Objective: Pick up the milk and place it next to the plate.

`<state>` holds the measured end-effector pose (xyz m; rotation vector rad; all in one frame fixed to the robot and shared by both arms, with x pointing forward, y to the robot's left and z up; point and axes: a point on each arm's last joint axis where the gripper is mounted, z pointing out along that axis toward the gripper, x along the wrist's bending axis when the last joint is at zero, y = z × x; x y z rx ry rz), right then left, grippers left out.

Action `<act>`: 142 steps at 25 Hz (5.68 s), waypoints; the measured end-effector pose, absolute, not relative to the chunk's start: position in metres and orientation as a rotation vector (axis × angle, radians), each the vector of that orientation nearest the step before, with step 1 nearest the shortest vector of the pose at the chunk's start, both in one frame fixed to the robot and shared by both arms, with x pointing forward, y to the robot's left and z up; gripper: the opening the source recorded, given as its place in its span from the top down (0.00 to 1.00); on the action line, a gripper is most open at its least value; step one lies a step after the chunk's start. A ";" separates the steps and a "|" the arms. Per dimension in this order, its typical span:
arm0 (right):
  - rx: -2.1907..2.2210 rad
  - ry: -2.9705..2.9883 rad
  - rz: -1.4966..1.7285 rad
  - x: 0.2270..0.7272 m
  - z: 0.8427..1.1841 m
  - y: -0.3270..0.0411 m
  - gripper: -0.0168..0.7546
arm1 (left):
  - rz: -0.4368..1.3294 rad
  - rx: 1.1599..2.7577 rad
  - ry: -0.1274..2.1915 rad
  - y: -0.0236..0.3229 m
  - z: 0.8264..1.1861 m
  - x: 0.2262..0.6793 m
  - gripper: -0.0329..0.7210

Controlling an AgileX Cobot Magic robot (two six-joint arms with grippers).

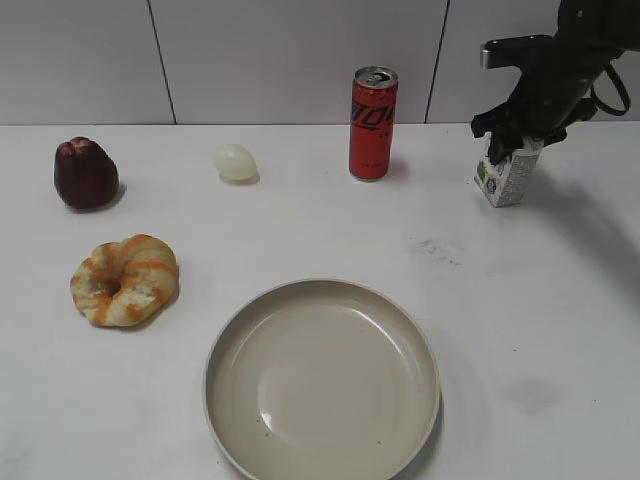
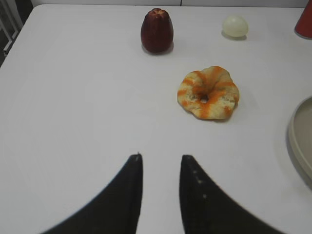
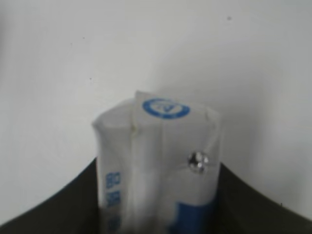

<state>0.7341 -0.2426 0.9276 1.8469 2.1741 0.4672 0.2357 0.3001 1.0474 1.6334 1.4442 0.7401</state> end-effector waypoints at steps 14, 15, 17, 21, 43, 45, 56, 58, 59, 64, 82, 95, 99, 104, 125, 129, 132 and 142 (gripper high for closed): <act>1.837 2.224 0.453 0.687 1.025 -0.238 0.59 | 0.740 1.633 1.444 0.300 1.047 0.236 0.68; 1.844 2.243 0.435 0.680 1.024 -0.234 0.59 | 0.740 1.633 1.444 0.300 1.047 0.236 0.68; 1.830 2.274 0.428 0.661 1.028 -0.222 0.59 | 0.740 1.633 1.444 0.300 1.047 0.236 0.68; 1.770 2.290 0.475 0.616 1.034 -0.195 0.59 | 0.740 1.633 1.444 0.300 1.047 0.236 0.68; 1.785 2.369 0.481 0.503 0.947 -0.172 0.56 | 0.740 1.633 1.444 0.300 1.047 0.236 0.68; 1.761 2.368 0.503 0.505 0.947 -0.171 0.49 | 0.740 1.633 1.444 0.300 1.047 0.236 0.68; 1.680 2.358 0.559 0.521 0.969 -0.165 0.19 | 0.740 1.633 1.444 0.300 1.047 0.236 0.68; 1.631 2.327 0.597 0.534 0.987 -0.161 0.19 | 0.740 1.633 1.444 0.300 1.047 0.236 0.68; 1.616 2.305 0.612 0.541 0.996 -0.162 0.19 | 0.740 1.633 1.444 0.300 1.047 0.236 0.68; 1.684 2.182 0.624 0.597 1.032 -0.182 0.19 | 0.740 1.633 1.444 0.300 1.047 0.236 0.68; 1.935 2.139 0.418 0.704 1.049 -0.279 0.21 | 0.740 1.633 1.444 0.300 1.047 0.236 0.68; 2.033 2.242 0.261 0.550 1.062 -0.284 0.21 | 0.740 1.633 1.444 0.300 1.047 0.236 0.68; 2.024 2.220 0.296 0.492 1.056 -0.286 0.21 | 0.740 1.633 1.444 0.300 1.047 0.236 0.68; 1.981 2.163 0.388 0.434 1.043 -0.287 0.21 | 0.740 1.633 1.444 0.300 1.047 0.236 0.68; 1.702 1.859 0.800 0.312 1.035 -0.290 0.21 | 0.740 1.633 1.444 0.300 1.047 0.236 0.68; 1.704 1.870 0.795 0.300 1.028 -0.290 0.21 | 0.740 1.633 1.444 0.300 1.047 0.236 0.68; 1.684 1.851 0.816 0.294 1.029 -0.290 0.21 | 0.740 1.633 1.444 0.300 1.047 0.236 0.68; 1.553 1.723 0.946 0.268 1.037 -0.291 0.21 | 0.740 1.633 1.444 0.300 1.047 0.236 0.68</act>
